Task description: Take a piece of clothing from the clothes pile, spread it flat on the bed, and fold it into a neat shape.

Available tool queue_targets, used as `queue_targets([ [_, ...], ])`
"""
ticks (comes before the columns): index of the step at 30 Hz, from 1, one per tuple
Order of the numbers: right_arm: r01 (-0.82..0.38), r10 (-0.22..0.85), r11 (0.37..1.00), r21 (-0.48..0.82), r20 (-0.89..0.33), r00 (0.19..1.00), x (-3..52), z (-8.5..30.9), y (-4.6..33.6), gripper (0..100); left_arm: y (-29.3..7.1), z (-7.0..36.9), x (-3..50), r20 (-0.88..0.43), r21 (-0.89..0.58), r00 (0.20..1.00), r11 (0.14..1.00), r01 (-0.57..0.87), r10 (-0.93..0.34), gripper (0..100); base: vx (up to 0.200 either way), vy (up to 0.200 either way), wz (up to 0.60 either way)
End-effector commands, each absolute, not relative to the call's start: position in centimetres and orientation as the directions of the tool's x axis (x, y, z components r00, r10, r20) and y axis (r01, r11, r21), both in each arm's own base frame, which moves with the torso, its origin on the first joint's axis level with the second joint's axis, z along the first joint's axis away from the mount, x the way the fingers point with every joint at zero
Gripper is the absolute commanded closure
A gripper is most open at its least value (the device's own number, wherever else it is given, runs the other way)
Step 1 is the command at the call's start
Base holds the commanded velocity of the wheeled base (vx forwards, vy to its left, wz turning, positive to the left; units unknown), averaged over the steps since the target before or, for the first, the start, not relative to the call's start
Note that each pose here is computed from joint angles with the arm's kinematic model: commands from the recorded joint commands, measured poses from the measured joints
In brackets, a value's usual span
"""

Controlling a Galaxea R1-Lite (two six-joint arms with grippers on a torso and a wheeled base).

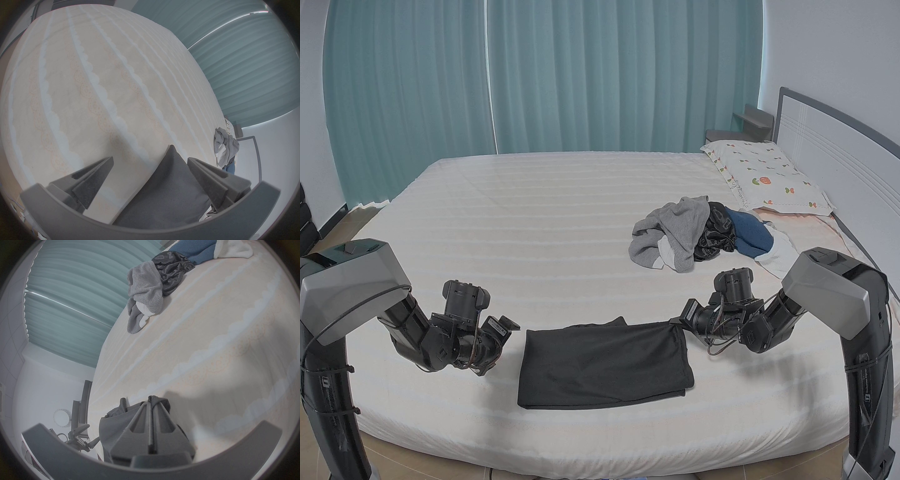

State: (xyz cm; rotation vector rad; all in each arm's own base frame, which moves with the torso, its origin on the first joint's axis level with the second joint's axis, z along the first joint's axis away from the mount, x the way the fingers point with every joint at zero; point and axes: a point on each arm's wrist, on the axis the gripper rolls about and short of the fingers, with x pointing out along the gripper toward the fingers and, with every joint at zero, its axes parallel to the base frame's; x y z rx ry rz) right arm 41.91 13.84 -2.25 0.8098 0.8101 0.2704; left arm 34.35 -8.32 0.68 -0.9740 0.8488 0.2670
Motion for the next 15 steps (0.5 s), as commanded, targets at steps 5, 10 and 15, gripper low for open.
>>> queue_targets([
  [5,0.077,0.507,0.676,0.733,-0.538,0.673,41.7,-2.2,13.9,0,-8.4,0.6,34.3,-0.737,-0.616,0.656,0.562,-0.552,-0.162,0,0.0,0.0,0.0],
  [10,0.08,0.502,0.673,0.735,-0.533,0.681,40.7,-0.7,13.1,0,-8.6,0.5,34.0,-0.742,-0.61,0.649,0.571,-0.55,-0.166,0,0.0,0.0,0.0],
  [15,0.075,0.501,0.674,0.735,-0.529,0.685,38.4,0.2,12.3,0,-8.6,0.7,33.7,-0.742,-0.611,0.648,0.57,-0.549,-0.17,0,0.0,0.0,0.0],
])
